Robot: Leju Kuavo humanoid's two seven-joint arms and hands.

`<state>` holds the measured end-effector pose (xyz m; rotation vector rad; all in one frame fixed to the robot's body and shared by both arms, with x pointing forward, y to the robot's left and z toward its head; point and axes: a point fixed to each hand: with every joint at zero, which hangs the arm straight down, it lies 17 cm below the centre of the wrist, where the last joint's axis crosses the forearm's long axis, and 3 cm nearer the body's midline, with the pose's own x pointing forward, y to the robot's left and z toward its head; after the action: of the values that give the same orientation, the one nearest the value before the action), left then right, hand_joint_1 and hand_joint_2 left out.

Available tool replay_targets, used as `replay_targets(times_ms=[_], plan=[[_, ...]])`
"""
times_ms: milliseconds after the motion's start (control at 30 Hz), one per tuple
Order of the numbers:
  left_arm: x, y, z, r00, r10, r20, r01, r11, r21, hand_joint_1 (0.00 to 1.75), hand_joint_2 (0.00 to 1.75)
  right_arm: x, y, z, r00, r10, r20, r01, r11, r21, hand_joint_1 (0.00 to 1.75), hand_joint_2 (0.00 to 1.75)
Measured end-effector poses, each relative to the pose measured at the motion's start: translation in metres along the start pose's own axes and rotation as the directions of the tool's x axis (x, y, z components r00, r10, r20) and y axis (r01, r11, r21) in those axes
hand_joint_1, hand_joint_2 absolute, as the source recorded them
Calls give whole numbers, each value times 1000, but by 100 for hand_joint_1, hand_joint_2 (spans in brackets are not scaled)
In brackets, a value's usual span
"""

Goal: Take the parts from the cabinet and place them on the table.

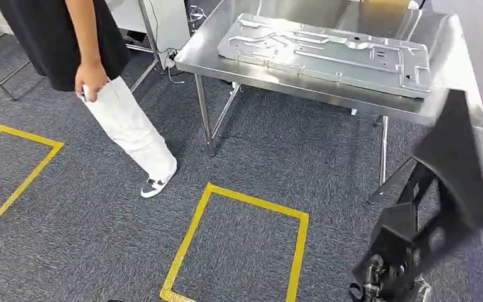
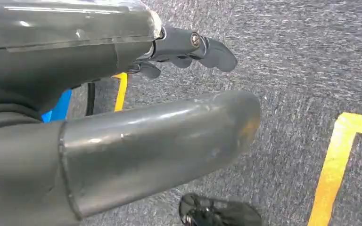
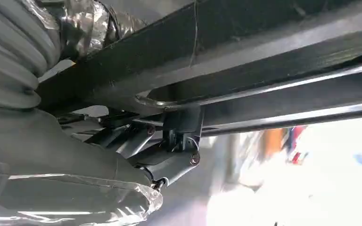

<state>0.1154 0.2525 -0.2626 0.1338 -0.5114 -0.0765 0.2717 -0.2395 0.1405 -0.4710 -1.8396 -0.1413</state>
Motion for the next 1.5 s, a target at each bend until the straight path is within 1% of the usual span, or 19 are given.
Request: replay_targets(times_ms=[33, 67, 100, 167, 267, 367, 433, 533, 600, 667, 767, 900, 1033, 1233, 1300, 1433, 1500], plan=[[0, 1, 0, 1000, -3, -1, 3, 1000, -2, 0, 0, -6, -5, -1, 997, 75, -20, -75, 997, -15, 175, 175], [-1, 1, 0, 1000, -9, -4, 9, 1000, -6, 0, 0, -12, -15, -4, 981, 188, -38, -189, 981, -39, 175, 175], [-1, 2, 0, 1000, -15, -5, 15, 1000, -7, 0, 0, -14, -22, -6, 966, 254, -41, -256, 965, -53, 175, 175], [-1, 4, -1, 1000, -28, -4, 28, 1000, -11, 0, 0, -13, -46, -16, 910, 412, -39, -413, 902, -122, 175, 175], [-1, 3, -1, 999, -40, -4, 40, 999, -21, 0, 0, -14, -86, -33, 824, 563, -59, -561, 799, -217, 175, 175], [1, 2, -2, 999, -46, 0, 46, 999, -26, 0, 0, -15, -116, -46, 780, 621, -77, -616, 741, -266, 175, 175], [2, 3, -2, 999, -47, 2, 47, 999, -26, 0, 0, -15, -128, -49, 755, 650, -84, -643, 711, -285, 175, 175], [0, 1, -1, 998, -57, -2, 57, 998, -34, 0, 0, -15, -149, -59, 696, 711, -102, -701, 641, -313, 175, 175], [1, 0, -2, 998, -62, -1, 62, 997, -38, 0, 0, -16, -170, -68, 662, 740, -120, -727, 596, -340, 175, 175], [2, 0, -2, 997, -71, 1, 71, 997, -43, 0, 0, -17, -188, -77, 636, 760, -136, -746, 559, -361, 175, 175], [4, -1, -3, 997, -81, 4, 81, 996, -47, 0, 0, -23, -210, -87, 607, 776, -169, -769, 520, -373, 175, 175], [6, 0, -4, 996, -85, 7, 85, 995, -47, 0, 0, -22, -221, -98, 591, 788, -171, -776, 498, -387, 175, 175], [0, 2, -2, 996, -87, -3, 87, 995, -46, 0, 0, -29, -223, -99, 586, 790, -181, -784, 496, -374, 175, 175], [1, 5, -3, 996, -88, -2, 88, 995, -45, 0, 0, -33, -225, -102, 583, 791, -186, -788, 494, -369, 175, 175], [0, 4, -3, 996, -93, -3, 93, 995, -47, 0, 0, -34, -226, -103, 574, 796, -192, -795, 486, -365, 175, 175], [3, 3, -4, 994, -107, 3, 107, 993, -56, 0, 0, -42, -231, -122, 552, 807, -209, -815, 470, -338, 175, 175], [3, 1, -4, 993, -118, 3, 118, 991, -64, 0, 0, -55, -228, -129, 538, 812, -225, -831, 468, -301, 175, 175]])
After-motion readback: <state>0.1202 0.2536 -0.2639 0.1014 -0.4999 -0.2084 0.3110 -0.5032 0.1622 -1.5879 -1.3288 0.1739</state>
